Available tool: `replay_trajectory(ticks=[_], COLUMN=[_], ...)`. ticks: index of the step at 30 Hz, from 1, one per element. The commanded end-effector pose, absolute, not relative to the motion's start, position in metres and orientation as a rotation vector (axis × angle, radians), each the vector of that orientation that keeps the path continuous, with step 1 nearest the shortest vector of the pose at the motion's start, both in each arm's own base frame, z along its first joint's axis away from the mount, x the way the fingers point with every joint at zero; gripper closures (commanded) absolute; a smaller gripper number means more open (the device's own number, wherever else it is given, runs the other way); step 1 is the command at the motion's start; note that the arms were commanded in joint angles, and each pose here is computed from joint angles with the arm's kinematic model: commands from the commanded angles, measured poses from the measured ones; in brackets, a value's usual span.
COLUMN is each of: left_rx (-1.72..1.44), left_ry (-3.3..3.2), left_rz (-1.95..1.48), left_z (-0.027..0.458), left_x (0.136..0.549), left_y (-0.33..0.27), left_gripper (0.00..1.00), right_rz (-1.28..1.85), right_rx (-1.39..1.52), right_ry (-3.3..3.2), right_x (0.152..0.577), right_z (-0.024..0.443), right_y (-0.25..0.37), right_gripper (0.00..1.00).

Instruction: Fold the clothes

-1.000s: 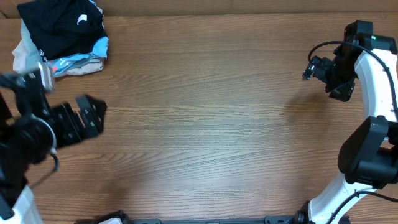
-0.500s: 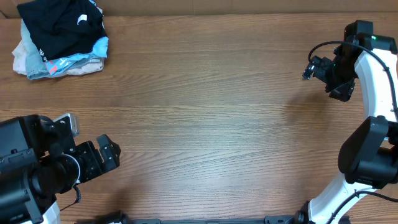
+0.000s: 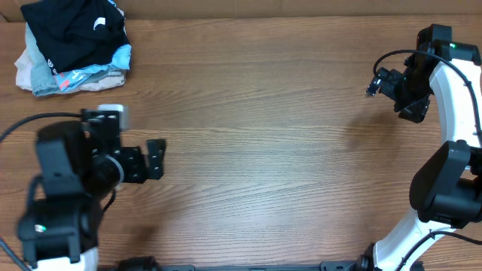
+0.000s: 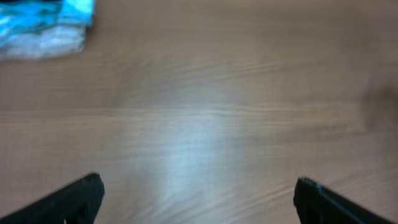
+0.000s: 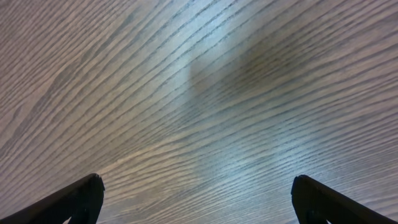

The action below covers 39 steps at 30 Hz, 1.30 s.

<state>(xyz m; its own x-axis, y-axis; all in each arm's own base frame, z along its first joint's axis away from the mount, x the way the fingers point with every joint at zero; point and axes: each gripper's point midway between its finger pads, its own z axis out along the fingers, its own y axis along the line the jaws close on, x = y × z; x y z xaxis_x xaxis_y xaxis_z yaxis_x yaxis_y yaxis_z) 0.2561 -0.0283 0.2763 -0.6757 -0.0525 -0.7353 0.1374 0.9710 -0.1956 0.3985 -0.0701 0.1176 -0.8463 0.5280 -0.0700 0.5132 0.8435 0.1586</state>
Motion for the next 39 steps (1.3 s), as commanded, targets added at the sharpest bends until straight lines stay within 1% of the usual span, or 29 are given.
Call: replay_trajectory(ticks=[1,11,17,25,32,36,39], left_rx=[0.196,0.273,0.297,0.213,0.193,0.178,0.154], left_ry=[2.168,1.764,1.595,1.456,1.482,1.607,1.625], left_rz=[-0.275,-0.16,-0.108,0.013,0.029,-0.004,-0.028], left_z=[0.27,0.247,0.225,0.203,0.193,0.163,0.16], left_x=[0.255,0.26,0.254,0.247,0.245,0.245,0.245], left_y=[-0.04,-0.039,-0.039,-0.02,-0.016,-0.016,-0.016], left_gripper=[0.0,0.0,0.0,0.0,0.0,0.0,0.0], right_rz=[0.217,0.217,0.216,0.217,0.217,0.217,0.217], right_rx=[0.81,0.81,0.81,0.81,0.81,0.81,0.811], right_ry=[2.863,2.863,2.863,2.863,2.863,2.863,2.863], right_x=[0.404,0.404,0.404,0.404,0.404,0.404,0.404], right_z=[0.133,0.133,0.133,0.133,0.133,0.133,0.133], right_y=[-0.071,-0.071,-0.071,-0.071,-0.071,-0.071,-0.071], right_gripper=[0.0,0.0,0.0,0.0,0.0,0.0,0.0])
